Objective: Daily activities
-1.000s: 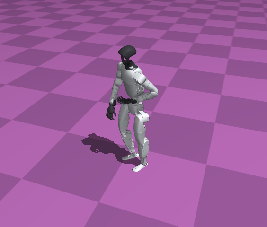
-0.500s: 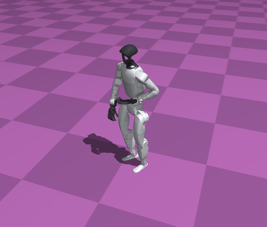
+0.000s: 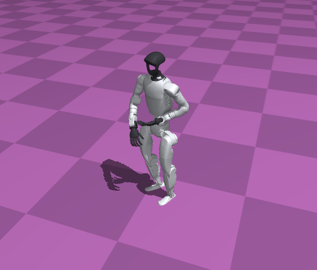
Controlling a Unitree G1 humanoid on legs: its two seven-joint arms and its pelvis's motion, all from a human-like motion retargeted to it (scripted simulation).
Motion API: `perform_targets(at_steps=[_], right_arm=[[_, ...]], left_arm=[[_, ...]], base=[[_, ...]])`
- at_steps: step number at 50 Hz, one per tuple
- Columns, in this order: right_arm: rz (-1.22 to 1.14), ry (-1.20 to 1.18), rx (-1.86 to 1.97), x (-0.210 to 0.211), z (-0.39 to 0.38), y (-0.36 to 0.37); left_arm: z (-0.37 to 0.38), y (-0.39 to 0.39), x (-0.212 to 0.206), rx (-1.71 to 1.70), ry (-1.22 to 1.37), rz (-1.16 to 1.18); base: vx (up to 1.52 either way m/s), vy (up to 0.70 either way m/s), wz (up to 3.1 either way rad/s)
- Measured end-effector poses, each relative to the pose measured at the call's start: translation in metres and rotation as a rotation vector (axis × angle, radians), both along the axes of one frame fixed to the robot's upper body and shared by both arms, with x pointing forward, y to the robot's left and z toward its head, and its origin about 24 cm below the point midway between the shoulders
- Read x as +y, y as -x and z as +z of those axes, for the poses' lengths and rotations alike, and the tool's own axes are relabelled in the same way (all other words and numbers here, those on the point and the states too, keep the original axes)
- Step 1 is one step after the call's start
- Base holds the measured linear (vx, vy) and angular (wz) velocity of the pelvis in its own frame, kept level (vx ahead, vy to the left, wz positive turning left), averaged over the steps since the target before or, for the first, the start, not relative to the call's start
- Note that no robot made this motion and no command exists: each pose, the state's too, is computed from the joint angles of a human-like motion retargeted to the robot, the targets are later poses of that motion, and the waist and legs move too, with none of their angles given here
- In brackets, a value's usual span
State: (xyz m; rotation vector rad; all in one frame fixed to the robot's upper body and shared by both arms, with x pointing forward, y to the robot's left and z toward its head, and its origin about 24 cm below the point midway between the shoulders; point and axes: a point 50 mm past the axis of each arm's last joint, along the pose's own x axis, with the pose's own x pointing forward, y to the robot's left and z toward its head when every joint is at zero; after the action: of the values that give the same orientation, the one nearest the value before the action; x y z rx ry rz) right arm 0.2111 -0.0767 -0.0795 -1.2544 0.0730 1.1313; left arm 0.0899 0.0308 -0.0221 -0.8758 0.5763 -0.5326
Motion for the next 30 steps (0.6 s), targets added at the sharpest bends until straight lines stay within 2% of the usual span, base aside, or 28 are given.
perform_targets(at_steps=[12, 24, 30], right_arm=[[0.050, -0.075, -0.005, 0.020, 0.027, -0.022], [-0.010, -0.153, 0.011, 0.013, 0.037, -0.027], [-0.042, -0.254, -0.003, 0.023, 0.054, -0.034]], left_arm=[[-0.002, -0.012, -0.002, -0.123, -0.143, -0.044], [-0.001, -0.025, -0.004, -0.223, -0.241, -0.059], [-0.002, -0.031, -0.004, -0.259, -0.296, -0.057]], base=[[0.00, 0.01, 0.20], [0.00, 0.01, 0.08], [0.00, 0.00, 0.00]])
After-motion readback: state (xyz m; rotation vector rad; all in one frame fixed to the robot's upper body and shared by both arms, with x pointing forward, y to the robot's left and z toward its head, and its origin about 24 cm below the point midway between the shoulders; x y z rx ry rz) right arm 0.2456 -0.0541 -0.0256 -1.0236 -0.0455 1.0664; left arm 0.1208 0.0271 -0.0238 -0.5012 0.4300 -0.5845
